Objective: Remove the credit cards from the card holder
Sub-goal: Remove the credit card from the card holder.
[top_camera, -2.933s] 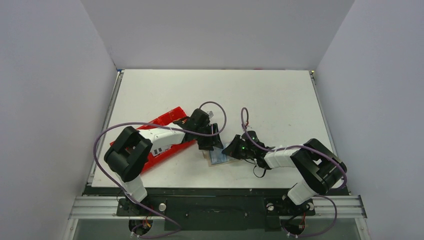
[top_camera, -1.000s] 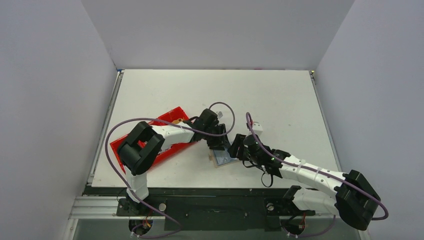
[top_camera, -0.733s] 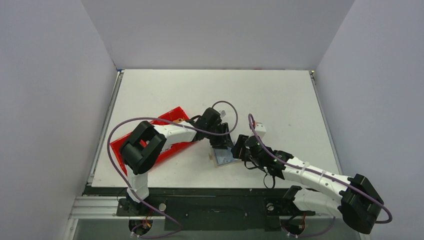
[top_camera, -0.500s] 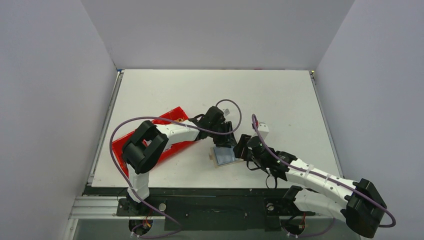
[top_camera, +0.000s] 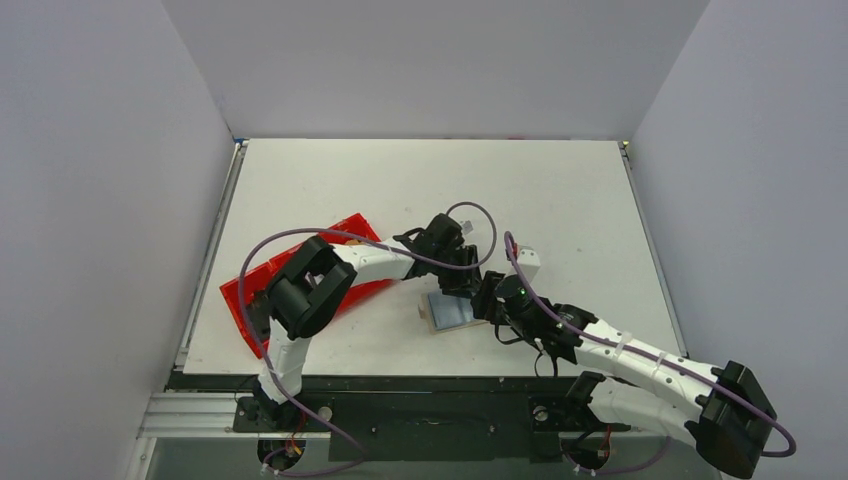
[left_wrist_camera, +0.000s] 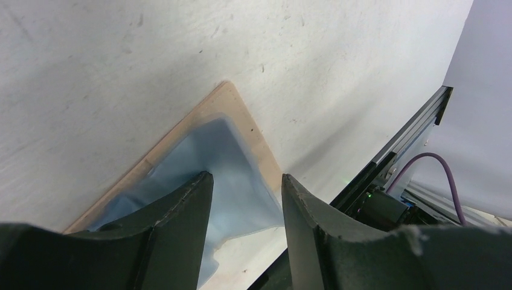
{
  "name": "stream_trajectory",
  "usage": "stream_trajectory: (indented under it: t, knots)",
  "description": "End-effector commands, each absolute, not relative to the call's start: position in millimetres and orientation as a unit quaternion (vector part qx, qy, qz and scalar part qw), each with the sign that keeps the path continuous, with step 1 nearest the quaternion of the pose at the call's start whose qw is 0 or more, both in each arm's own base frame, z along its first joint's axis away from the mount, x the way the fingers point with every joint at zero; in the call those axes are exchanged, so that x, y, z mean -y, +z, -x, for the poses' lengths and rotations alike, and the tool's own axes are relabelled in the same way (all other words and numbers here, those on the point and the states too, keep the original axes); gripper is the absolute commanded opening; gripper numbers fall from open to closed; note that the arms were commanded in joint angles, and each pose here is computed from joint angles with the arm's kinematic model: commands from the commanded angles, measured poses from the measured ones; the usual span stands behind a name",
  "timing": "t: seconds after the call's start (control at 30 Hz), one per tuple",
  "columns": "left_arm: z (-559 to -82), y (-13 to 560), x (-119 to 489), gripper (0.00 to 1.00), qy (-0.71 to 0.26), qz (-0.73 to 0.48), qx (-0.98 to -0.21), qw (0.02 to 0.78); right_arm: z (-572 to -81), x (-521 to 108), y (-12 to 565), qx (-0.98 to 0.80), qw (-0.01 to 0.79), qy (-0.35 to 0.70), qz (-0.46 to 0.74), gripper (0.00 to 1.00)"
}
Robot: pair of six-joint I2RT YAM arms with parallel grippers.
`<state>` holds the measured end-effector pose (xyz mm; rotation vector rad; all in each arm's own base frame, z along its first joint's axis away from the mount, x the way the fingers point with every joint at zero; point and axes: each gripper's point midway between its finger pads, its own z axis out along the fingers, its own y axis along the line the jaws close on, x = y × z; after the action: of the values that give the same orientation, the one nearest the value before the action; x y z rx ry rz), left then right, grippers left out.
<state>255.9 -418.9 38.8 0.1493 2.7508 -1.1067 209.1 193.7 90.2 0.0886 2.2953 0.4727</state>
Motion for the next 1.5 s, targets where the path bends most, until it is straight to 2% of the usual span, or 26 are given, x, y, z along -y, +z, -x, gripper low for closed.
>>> stream_trajectory:
  t: [0.0,0.2,0.47,0.7,0.87,1.3,1.37,1.43,1.47]
  knots:
    - [-260.4,52.1,440.7,0.44,-0.396,-0.068,-0.911,0.09,-219.0,-196.8,116.4,-0.886,0.418,0.194,-0.044,0.48]
    - [-264.2,60.0,442.8,0.51,-0.399,-0.076,-0.909,0.095,-218.5,-198.9,116.6,-0.89,0.415,0.189,-0.035,0.47]
    - [-291.5,116.2,418.7,0.6,-0.403,-0.069,-0.899,0.153,-219.1,-221.0,127.5,-0.891,0.418,0.178,0.003,0.44]
    - [-317.9,136.5,347.3,0.62,-0.375,-0.01,-0.905,0.203,-220.5,-253.5,106.2,-0.909,0.386,0.14,0.065,0.43]
    - [-315.0,143.9,306.7,0.62,-0.362,0.016,-0.905,0.223,-226.8,-269.5,92.4,-0.916,0.374,0.116,0.091,0.43]
    - [-290.9,137.9,266.5,0.62,-0.354,0.042,-0.907,0.225,-231.2,-272.3,36.7,-0.935,0.331,0.068,0.109,0.47]
    - [-288.6,136.6,265.5,0.62,-0.355,0.042,-0.907,0.223,-230.1,-272.0,32.1,-0.936,0.327,0.066,0.108,0.45]
    - [-286.7,134.8,264.8,0.62,-0.355,0.041,-0.908,0.22,-228.3,-271.0,27.9,-0.938,0.323,0.067,0.104,0.38]
    - [-286.4,134.7,264.6,0.62,-0.355,0.041,-0.908,0.221,-227.2,-269.9,26.3,-0.939,0.321,0.067,0.103,0.29]
